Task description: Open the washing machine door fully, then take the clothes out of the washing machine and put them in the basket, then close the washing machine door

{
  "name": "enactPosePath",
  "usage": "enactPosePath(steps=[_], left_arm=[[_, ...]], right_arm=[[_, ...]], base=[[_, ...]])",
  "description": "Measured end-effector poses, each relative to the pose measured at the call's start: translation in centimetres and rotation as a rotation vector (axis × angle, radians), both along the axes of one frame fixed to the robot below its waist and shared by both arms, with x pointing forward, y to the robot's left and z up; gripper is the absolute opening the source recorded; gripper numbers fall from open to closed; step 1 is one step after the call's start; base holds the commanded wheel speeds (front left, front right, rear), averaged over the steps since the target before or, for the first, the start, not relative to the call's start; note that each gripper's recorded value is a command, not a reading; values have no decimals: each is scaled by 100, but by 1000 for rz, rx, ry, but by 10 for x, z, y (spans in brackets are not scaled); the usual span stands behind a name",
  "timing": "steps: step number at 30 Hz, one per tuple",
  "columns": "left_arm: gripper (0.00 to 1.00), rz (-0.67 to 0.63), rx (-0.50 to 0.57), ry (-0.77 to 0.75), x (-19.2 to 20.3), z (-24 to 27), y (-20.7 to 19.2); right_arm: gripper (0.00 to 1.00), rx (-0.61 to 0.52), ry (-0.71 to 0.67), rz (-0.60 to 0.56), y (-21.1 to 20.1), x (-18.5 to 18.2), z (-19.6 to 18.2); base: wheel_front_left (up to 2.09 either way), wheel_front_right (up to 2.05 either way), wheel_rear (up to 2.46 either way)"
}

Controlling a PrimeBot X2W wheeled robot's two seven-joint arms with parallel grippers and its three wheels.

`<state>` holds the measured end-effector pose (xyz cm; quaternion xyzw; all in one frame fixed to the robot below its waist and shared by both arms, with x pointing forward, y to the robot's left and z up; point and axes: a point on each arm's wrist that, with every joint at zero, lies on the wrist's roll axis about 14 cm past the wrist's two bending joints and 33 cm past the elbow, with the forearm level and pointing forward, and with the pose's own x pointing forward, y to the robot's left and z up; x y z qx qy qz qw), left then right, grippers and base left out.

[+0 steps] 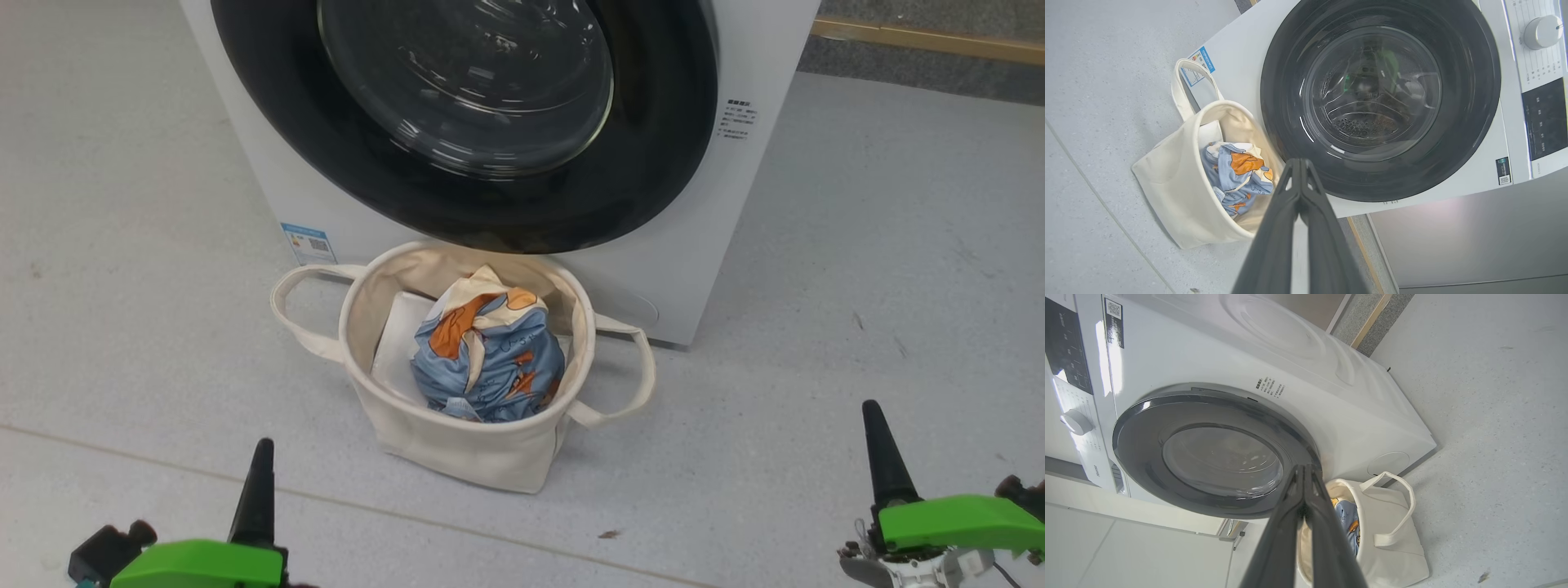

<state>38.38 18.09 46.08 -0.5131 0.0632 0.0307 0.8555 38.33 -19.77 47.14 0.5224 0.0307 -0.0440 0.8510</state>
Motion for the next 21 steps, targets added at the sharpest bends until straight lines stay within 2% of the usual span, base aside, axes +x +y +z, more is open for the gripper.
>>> enactPosePath(steps=[21], left_arm=[[0, 29, -243, -20, -1, 10, 4]], right_arm=[[0, 236, -10, -18, -4, -4, 4]], base=[[0, 0, 0]])
